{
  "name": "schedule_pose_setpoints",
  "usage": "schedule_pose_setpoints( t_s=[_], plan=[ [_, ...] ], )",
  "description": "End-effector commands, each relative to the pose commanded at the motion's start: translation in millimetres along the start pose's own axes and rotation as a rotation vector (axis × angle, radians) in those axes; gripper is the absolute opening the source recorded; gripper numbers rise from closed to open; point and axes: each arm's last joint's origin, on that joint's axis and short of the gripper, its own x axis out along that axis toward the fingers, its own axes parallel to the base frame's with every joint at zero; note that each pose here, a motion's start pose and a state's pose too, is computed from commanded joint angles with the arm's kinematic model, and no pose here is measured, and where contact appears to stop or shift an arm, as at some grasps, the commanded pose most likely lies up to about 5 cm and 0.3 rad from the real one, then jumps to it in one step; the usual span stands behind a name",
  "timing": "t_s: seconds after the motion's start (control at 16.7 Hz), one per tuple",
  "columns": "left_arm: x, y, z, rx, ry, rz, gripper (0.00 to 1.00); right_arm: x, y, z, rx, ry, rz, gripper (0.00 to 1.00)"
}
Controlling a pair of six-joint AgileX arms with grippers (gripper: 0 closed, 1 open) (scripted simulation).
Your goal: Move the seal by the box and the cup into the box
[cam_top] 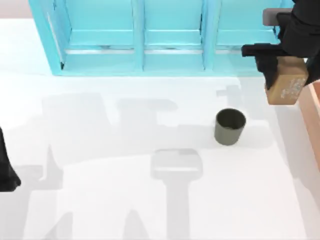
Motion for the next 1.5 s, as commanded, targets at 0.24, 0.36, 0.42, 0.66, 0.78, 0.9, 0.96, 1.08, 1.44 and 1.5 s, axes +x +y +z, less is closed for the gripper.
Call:
schedule_pose_setpoints(
  t_s=[0.24,0.36,0.42,0.66,0.78,0.9,0.96,1.08,1.44,1.5],
  plan=[
    [0,0,0,0.000,0.000,0.000,1.00,4,-5,10,0.000,0.001,0.000,0.00],
    [0,0,0,0.000,0.000,0.000,1.00,4,-3,9,-0.002,0.000,0.001,0.00],
    [0,0,0,0.000,0.000,0.000,1.00,5,-3,9,-0.003,0.001,0.000,0.00],
    [0,0,0,0.000,0.000,0.000,1.00,26,-4,11,0.001,-0.002,0.001,0.00],
    [0,0,0,0.000,0.000,0.000,1.00,43,-4,11,0.001,-0.003,0.002,0.00],
    [0,0,0,0.000,0.000,0.000,1.00,60,-4,11,-0.001,0.001,0.001,0.00],
    [0,0,0,0.000,0.000,0.000,1.00,66,-4,10,-0.001,0.002,0.001,0.00],
    [0,0,0,0.000,0.000,0.000,1.00,69,-5,10,0.000,0.001,0.000,0.00],
    [0,0,0,0.000,0.000,0.000,1.00,69,-5,10,0.000,0.001,0.000,0.23],
    [0,0,0,0.000,0.000,0.000,1.00,69,-5,10,0.000,0.001,0.000,0.30]
  ],
)
